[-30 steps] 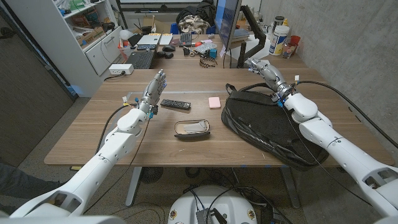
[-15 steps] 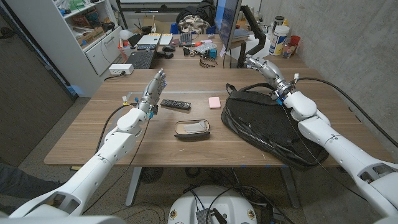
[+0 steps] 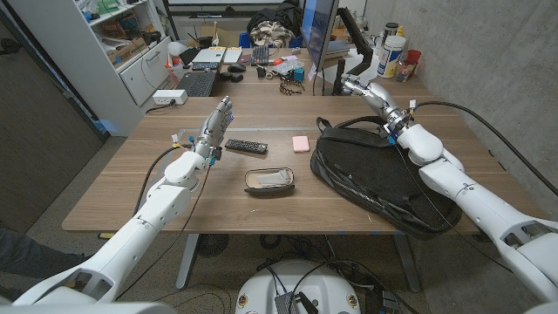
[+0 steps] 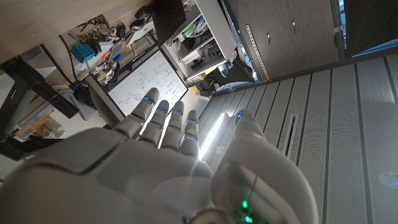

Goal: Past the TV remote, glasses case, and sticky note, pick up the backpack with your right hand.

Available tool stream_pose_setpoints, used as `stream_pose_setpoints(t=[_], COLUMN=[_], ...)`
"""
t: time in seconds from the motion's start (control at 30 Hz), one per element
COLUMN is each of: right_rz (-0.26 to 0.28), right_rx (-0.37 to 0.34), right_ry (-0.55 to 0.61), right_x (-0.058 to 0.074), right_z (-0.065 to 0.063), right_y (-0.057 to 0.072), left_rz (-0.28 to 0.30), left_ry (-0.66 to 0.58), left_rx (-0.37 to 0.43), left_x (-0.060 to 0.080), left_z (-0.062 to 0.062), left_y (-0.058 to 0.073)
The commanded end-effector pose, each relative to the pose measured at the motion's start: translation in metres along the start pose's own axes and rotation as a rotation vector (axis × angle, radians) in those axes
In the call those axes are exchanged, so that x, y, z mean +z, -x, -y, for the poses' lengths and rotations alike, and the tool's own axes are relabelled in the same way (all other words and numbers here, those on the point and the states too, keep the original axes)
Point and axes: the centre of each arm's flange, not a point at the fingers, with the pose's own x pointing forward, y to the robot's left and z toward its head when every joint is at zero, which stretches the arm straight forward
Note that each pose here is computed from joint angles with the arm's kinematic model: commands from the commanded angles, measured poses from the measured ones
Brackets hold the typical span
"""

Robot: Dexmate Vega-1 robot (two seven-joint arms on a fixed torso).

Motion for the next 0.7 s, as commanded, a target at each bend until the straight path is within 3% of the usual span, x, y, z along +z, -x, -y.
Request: stream_pose_setpoints(t=[0.03, 0.33, 0.7], right_rz=[0.036, 0.056, 0.112], right_rx=[0.007, 0.001, 0.007], right_ry=[0.061, 0.072, 0.178], right_x=[0.000, -0.013, -0.004], right_z=[0.000, -0.005, 0.002], right_y=[-0.006, -0.005, -0.011], left_rz=[-0.005, -0.015, -0.023], left_ry=[-0.002, -0.020, -0.027], left_rx=[0.008, 0.017, 0.008], left_x=[-0.001, 0.004, 0.005], left_z=[0.000, 0.001, 0.003], left_y=[0.002, 0.003, 0.001])
